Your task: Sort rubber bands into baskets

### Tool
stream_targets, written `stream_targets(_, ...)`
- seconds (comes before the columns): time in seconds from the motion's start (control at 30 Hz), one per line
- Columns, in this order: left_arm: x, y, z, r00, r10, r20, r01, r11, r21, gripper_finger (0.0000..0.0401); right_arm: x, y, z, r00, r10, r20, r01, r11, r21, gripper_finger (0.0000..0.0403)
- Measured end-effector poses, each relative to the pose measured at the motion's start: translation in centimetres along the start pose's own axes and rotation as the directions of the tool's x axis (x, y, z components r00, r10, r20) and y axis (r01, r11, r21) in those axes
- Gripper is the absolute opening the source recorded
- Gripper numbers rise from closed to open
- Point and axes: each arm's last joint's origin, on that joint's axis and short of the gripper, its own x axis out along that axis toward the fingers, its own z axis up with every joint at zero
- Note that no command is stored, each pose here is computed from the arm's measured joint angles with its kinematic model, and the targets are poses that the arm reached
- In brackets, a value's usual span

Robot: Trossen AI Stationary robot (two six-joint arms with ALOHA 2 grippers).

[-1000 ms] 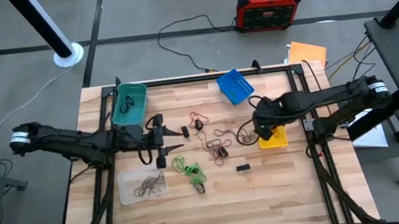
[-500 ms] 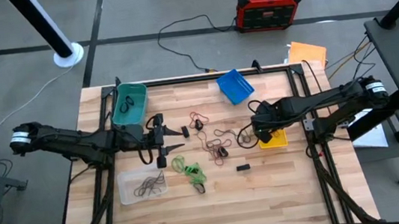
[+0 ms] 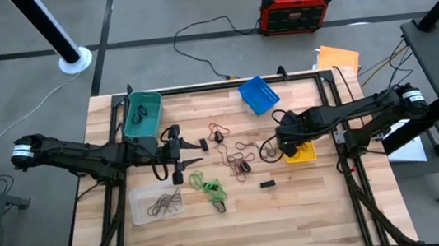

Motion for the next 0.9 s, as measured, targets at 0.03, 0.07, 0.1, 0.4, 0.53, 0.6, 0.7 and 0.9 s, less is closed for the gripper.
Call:
stream_targets(0.03, 0.0, 0.0, 0.0, 1.0, 0.005, -0.001, -0.005, 1.0, -0.002, 0.0154, 0.0, 0.1, 0.1, 1.0, 0.012, 0.013, -0.011, 1.0, -0.007, 0.0113)
stream_targets(0.07, 0.0, 0.0, 0.0, 1.0, 0.02, -0.003, -0.02, 1.0, -0.006, 0.0154, 0.0, 0.3, 0.3, 0.999, 0.023, 0.03, -0.023, 1.0, -0.015, 0.0116)
stream_targets(0.1, 0.0, 0.1, 0.0, 0.999, 0.041, -0.007, -0.041, 0.999, -0.016, 0.0154, 0.0, 0.4, 0.4, 0.998, 0.036, 0.05, -0.034, 0.999, -0.025, 0.0118)
stream_targets(0.4, 0.0, 0.3, -0.7, 0.988, 0.134, -0.082, -0.143, 0.983, -0.116, 0.0154, -0.4, 1.9, 2.0, 0.96, 0.16, 0.228, -0.13, 0.981, -0.142, 0.0137)
stream_targets(0.53, -0.1, 0.5, -1.3, 0.978, 0.132, -0.161, -0.16, 0.971, -0.177, 0.0154, -0.5, 2.2, 2.4, 0.946, 0.192, 0.263, -0.148, 0.973, -0.178, 0.0144)
stream_targets(0.6, 0.0, 0.8, -1.3, 0.972, 0.138, -0.192, -0.179, 0.961, -0.212, 0.0152, -0.6, 2.2, 2.4, 0.944, 0.195, 0.266, -0.149, 0.972, -0.183, 0.0147)
stream_targets(0.7, 0.5, 1.3, -1.0, 0.96, 0.154, -0.233, -0.217, 0.935, -0.28, 0.0144, -0.6, 2.2, 2.4, 0.944, 0.194, 0.268, -0.148, 0.972, -0.183, 0.015)
stream_targets(0.9, 3.0, 2.7, -0.4, 0.913, 0.179, -0.367, -0.334, 0.844, -0.419, 0.0123, -0.6, 2.2, 2.5, 0.94, 0.181, 0.289, -0.135, 0.975, -0.174, 0.0156)
